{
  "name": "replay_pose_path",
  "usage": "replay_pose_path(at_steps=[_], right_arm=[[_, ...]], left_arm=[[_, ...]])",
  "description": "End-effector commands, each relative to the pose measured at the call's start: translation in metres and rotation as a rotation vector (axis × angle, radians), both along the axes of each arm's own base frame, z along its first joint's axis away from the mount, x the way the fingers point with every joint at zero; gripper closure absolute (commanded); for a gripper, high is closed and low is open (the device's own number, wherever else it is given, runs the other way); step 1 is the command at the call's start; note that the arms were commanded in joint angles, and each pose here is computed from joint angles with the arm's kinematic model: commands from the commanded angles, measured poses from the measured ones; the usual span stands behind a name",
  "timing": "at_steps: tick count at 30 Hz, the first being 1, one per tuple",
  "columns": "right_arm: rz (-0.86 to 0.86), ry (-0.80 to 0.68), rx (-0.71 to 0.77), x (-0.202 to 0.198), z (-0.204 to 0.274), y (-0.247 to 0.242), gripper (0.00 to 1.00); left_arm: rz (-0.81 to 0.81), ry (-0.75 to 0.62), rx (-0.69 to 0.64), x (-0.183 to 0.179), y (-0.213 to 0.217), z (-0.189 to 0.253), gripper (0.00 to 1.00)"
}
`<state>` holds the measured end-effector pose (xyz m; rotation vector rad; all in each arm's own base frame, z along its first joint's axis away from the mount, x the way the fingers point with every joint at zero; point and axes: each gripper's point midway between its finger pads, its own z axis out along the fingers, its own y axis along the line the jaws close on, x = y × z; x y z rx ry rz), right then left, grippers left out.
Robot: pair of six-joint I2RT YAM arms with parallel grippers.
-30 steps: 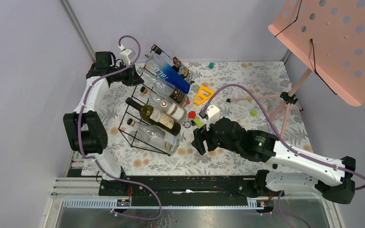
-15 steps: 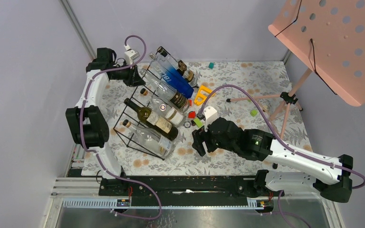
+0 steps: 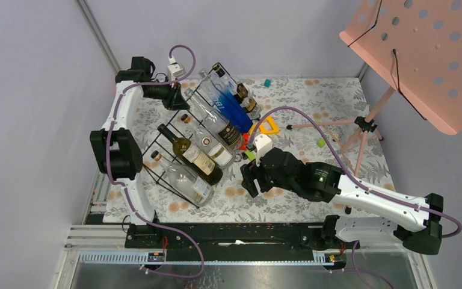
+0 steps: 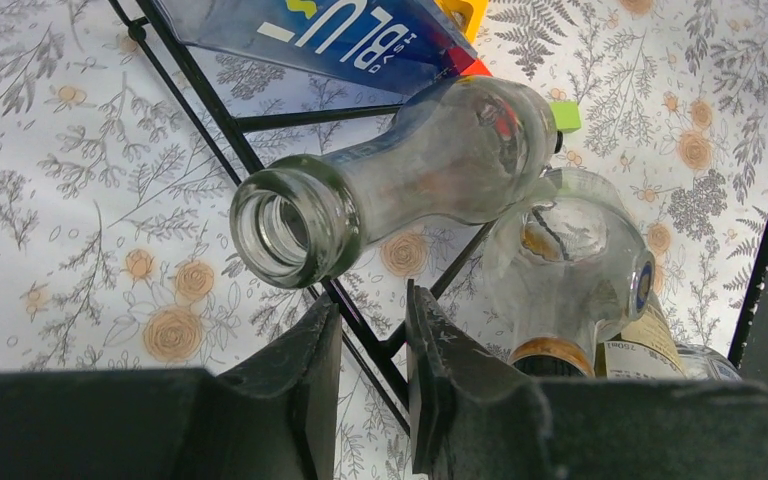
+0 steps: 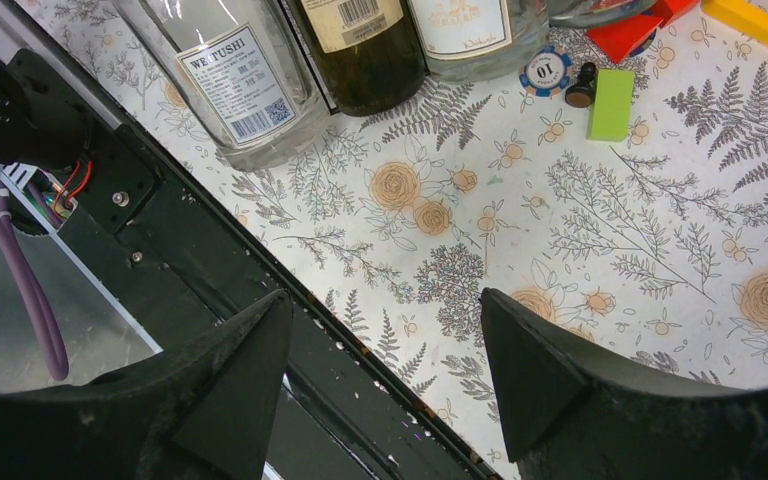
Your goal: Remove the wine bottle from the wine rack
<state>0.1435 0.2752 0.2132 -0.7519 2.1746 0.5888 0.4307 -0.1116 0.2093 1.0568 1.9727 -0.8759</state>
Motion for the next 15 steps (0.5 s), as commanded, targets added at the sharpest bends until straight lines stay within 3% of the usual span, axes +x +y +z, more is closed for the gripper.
replay_pose_path(at_steps=[1,15], right_arm=[[-0.005,-0.018,0.009,0.004,0.013,0.000,0.24],[-0.010,-0.025,-0.007,0.006,0.014,-0.001,0.24]], left_arm=[[-0.210,-0.101,0.025,-0.006,-0.036,-0.014,1.00],[-0.162,-0.157,0.115,0.019,-0.026,-0.017,1.00]])
